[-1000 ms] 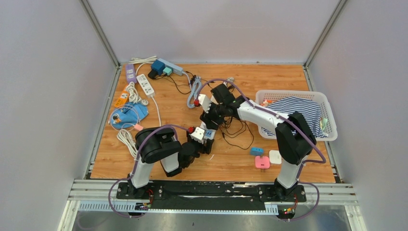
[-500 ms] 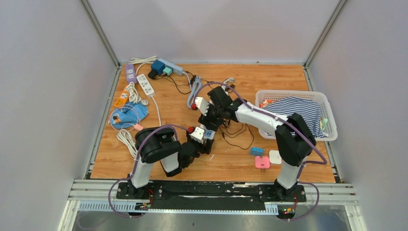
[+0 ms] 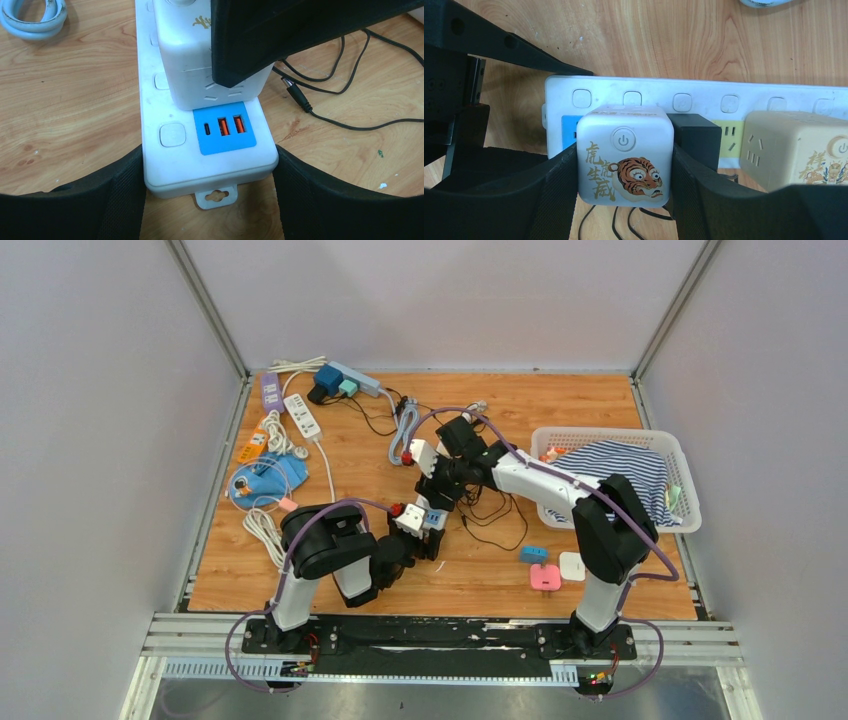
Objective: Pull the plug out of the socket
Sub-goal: Remove the plug from the socket.
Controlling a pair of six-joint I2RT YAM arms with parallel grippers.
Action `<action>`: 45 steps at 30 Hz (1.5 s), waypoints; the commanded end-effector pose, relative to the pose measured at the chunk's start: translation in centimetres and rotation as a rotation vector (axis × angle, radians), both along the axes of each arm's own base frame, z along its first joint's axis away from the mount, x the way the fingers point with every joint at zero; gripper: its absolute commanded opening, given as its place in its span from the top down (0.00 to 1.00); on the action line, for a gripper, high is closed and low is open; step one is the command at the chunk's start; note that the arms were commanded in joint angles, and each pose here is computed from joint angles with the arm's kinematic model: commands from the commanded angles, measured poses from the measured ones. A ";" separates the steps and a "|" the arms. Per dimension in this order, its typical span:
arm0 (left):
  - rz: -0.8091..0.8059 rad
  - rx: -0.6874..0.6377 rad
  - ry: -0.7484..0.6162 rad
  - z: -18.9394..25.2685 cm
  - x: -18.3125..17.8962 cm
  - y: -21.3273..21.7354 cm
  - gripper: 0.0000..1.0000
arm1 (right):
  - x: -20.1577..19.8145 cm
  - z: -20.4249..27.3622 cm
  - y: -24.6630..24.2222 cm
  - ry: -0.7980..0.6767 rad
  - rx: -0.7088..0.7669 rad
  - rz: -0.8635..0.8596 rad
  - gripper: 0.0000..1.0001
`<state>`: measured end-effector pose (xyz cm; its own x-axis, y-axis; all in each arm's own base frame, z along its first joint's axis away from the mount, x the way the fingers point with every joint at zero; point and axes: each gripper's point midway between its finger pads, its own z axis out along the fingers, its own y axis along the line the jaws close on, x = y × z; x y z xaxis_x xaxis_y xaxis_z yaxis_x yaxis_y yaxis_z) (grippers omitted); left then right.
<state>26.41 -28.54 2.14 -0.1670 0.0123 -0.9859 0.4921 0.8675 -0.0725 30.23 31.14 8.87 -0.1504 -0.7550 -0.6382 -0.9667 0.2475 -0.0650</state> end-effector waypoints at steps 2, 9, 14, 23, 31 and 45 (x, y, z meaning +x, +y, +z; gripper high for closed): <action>0.033 -0.011 0.003 -0.1 0.3 0.7 1.00 | -8.4 -3.4 -0.9 0.272 -0.119 0.136 1.00; 0.035 -0.013 0.001 0.0 0.4 0.7 1.00 | -3.9 -4.7 -3.9 0.197 -0.198 -0.050 1.00; 0.029 -0.014 0.003 0.0 0.3 0.6 1.00 | -1.3 -4.7 -6.7 0.167 -0.217 -0.166 1.00; 0.029 -0.015 0.006 -0.1 0.3 0.6 1.00 | -8.8 -3.5 -0.3 0.177 -0.171 0.170 1.00; 0.026 -0.017 0.005 -0.1 0.3 0.5 1.00 | -4.1 -4.3 -3.9 0.159 -0.212 -0.011 1.00; 0.026 -0.020 0.008 -0.1 0.3 0.6 1.00 | -8.9 -4.4 -0.7 0.222 -0.191 0.160 1.00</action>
<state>26.37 -28.63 2.13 -0.1696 0.0097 -0.9855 0.4967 0.8645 -0.0770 29.84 31.18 8.85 -0.1238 -0.7822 -0.6106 -0.9666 0.2342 -0.1040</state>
